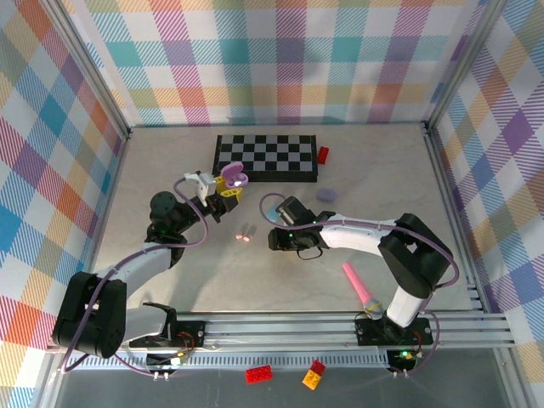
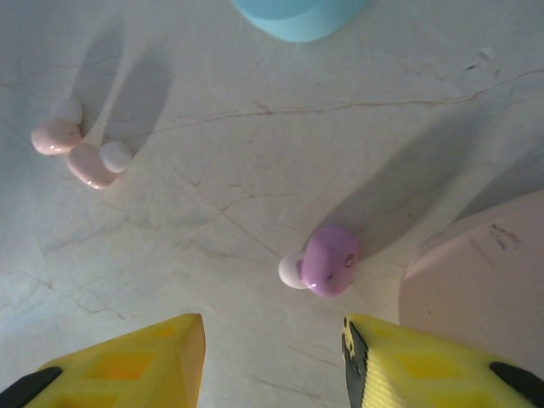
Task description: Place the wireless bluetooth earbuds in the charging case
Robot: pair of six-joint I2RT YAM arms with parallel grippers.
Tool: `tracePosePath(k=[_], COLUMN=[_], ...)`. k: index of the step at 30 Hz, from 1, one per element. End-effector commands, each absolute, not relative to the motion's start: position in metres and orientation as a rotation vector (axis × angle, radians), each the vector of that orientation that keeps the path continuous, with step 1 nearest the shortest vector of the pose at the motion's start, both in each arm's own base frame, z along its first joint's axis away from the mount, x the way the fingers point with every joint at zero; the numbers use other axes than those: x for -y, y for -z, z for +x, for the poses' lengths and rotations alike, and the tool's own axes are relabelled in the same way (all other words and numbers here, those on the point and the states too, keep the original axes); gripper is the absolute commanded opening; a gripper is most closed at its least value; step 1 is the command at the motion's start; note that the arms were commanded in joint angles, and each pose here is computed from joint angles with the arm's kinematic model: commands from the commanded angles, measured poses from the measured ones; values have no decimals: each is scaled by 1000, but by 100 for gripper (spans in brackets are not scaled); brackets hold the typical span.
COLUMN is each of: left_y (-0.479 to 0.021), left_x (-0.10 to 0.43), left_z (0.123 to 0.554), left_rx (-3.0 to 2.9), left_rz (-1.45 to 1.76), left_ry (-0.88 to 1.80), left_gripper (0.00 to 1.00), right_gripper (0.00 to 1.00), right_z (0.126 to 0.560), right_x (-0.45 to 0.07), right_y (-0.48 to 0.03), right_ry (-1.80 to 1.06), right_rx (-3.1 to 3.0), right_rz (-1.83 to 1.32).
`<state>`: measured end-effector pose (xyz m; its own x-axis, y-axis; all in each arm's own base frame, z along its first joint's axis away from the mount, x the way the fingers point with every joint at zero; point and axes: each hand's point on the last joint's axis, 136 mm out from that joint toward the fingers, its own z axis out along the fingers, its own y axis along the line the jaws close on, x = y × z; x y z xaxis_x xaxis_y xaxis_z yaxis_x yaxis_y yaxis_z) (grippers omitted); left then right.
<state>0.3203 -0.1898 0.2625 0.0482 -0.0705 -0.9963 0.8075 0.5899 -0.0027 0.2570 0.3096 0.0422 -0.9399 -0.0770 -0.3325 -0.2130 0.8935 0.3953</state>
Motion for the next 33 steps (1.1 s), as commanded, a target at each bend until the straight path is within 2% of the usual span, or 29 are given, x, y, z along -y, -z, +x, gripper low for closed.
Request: tracePosePath(k=[1,9,17,24,33], left_y=[-270,-269,-268,-267,-268], left_x=[185,186,186,187,187], left_z=[317,315,315,317,317], left_rx=[-1333,-1337,-1339,-1341,-1343], left_rz=[696,703,704,704,710], left_ry=[744,752,752,751,745], left_gripper=[34,34,34,34,34], right_gripper=[47,38,38,41,42], right_z=[266,270,275,282,263], right_x=[-300,-311,-298,-289,-305], right_y=[-38,-29,-19,-45,-41], right_ry=[-586,-741,-571,-415,-613], right_rx=[-2760,-2786,-2826,-2720,-2728], right_rz=[-154,-139,-172,-259,-182])
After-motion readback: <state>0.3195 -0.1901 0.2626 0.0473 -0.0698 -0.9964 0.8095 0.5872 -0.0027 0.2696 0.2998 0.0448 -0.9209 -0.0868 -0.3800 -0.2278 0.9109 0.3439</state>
